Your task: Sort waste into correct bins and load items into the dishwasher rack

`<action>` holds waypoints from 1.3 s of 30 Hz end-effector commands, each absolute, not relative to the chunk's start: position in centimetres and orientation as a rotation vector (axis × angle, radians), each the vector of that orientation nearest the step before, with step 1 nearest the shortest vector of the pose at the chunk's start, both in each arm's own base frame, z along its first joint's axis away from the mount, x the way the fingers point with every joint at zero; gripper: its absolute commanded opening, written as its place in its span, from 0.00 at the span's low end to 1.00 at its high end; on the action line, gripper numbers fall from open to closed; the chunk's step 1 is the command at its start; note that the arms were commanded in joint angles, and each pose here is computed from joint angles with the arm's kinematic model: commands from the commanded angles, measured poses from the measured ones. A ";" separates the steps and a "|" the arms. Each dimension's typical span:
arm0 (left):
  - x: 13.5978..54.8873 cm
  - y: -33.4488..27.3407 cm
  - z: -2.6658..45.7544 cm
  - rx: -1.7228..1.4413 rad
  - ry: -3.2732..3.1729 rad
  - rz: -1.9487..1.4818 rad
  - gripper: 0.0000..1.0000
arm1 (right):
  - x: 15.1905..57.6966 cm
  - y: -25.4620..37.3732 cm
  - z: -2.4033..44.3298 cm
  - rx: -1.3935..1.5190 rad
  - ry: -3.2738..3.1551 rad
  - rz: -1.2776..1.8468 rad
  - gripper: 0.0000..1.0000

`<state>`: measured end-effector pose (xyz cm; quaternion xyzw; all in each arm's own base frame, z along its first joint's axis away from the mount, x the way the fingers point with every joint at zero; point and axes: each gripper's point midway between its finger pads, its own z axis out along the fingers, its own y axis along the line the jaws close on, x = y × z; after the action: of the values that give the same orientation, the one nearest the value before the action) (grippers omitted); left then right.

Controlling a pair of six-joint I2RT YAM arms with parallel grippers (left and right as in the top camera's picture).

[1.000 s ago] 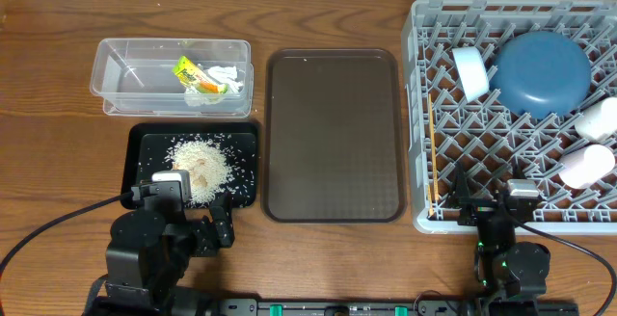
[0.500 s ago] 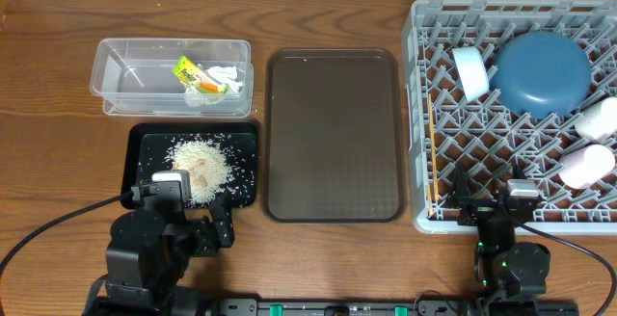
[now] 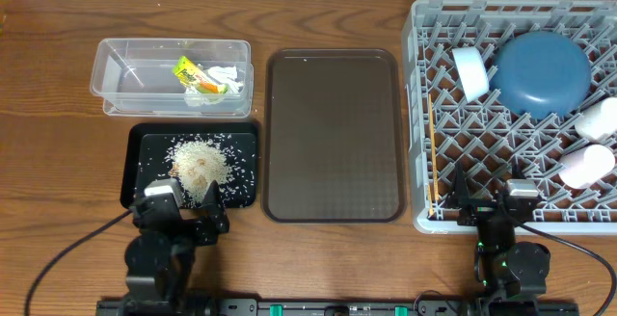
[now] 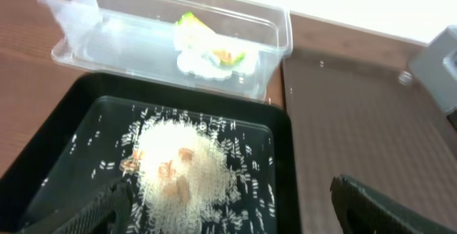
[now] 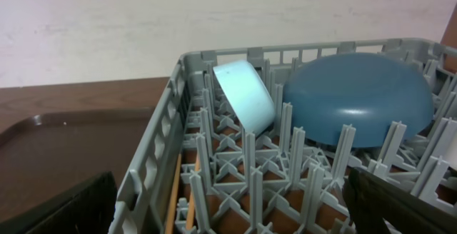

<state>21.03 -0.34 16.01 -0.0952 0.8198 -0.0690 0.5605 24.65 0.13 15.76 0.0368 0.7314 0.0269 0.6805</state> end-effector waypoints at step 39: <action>24.4 -0.1 13.7 -0.214 1.715 -0.171 0.91 | 24.6 0.0 15.7 0.077 1.641 0.046 0.99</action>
<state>24.38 -0.34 15.37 -0.0904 0.7414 -0.0825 0.6598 24.65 0.07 15.78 0.0376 0.7311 0.0263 0.6808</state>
